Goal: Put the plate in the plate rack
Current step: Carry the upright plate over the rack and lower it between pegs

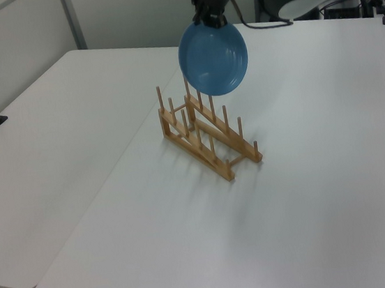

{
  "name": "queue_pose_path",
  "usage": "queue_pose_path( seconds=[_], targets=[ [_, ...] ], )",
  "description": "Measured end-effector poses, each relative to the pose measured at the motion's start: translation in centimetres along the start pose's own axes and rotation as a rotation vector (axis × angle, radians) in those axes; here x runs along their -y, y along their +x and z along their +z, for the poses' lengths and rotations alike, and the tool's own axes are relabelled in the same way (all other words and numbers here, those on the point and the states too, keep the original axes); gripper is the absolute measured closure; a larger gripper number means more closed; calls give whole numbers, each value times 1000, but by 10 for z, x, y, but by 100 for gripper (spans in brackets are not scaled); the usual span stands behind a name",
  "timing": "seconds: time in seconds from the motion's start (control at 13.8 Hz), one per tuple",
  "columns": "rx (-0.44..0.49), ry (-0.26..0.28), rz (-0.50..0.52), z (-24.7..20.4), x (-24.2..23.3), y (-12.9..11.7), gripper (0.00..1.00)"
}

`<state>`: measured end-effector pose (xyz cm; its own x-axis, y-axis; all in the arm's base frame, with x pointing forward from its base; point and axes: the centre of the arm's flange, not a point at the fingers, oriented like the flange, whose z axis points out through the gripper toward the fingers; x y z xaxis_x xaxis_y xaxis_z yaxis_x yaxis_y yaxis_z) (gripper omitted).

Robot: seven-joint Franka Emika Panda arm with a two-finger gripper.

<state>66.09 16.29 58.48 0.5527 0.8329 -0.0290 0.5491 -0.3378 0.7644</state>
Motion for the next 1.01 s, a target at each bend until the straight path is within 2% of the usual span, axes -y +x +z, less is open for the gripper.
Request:
queue_pose_path(
  seconds=[0.43,0.79,1.01],
  targets=[
    [-19,-56,-17,-14,26,31,96],
    [5,-115,-42,-8,49,39,96],
    [2,-128,-48,-7,64,46,96]
  ],
)
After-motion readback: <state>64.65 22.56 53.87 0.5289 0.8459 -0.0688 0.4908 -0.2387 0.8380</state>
